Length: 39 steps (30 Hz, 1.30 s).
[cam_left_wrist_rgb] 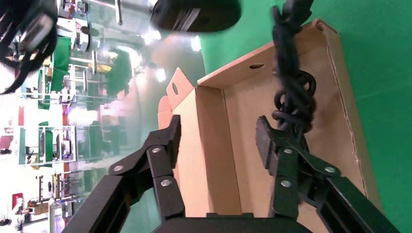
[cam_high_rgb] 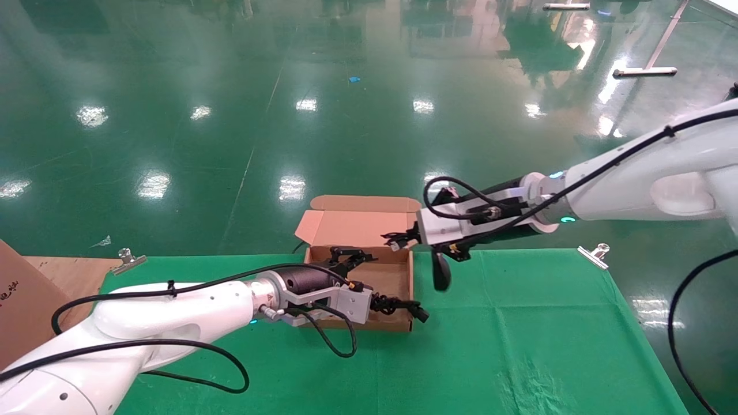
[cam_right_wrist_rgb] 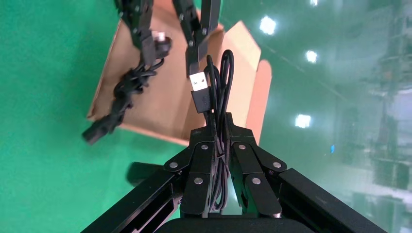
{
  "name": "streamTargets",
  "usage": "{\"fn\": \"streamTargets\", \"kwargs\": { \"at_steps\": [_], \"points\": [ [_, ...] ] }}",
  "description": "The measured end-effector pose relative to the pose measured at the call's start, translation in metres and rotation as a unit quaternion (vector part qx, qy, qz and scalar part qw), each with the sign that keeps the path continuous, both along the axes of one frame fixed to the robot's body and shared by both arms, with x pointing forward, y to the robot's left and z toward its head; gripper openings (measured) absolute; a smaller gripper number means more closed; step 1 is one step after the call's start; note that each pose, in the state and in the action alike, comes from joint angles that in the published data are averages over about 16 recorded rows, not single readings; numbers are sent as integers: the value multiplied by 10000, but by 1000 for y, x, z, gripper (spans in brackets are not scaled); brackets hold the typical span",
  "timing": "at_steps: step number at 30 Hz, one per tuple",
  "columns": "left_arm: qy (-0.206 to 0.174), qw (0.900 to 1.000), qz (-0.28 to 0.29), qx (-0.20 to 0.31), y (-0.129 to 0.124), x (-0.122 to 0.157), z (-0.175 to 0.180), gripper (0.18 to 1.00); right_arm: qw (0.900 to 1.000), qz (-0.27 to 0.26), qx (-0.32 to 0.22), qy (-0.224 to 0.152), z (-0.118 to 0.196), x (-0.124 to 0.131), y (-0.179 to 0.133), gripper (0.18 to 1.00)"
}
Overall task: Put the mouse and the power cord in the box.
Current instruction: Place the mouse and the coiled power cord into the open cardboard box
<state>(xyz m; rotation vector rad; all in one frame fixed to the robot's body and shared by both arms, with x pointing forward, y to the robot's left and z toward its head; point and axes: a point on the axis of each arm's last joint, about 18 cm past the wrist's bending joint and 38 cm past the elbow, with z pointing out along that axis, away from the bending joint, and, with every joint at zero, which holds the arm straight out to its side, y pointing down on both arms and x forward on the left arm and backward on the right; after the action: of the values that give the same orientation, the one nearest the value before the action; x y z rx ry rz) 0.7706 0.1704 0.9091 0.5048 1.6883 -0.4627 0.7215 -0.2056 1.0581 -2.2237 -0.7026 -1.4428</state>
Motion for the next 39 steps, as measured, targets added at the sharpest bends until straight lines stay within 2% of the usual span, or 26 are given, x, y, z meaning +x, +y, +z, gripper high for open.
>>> {"fn": "streamTargets", "kwargs": {
  "at_steps": [5,12,21,30,39],
  "points": [
    [46,9986,312,-420,18,6,12,616,9998,164,-17,-143,2,1,19,206],
    [53,9926,647,-1022,58,8,35,755,9988,376,-36,-308,-6,2,53,206],
    [-12,9887,487,-1418,93,-4,55,904,9983,510,-16,-293,-32,3,84,206],
    [-29,9878,365,-1514,98,-9,58,982,9983,513,-4,-262,-40,3,90,222],
    [-20,9881,415,-1484,96,-7,57,999,9983,504,-7,-280,-36,3,87,312]
  ]
}}
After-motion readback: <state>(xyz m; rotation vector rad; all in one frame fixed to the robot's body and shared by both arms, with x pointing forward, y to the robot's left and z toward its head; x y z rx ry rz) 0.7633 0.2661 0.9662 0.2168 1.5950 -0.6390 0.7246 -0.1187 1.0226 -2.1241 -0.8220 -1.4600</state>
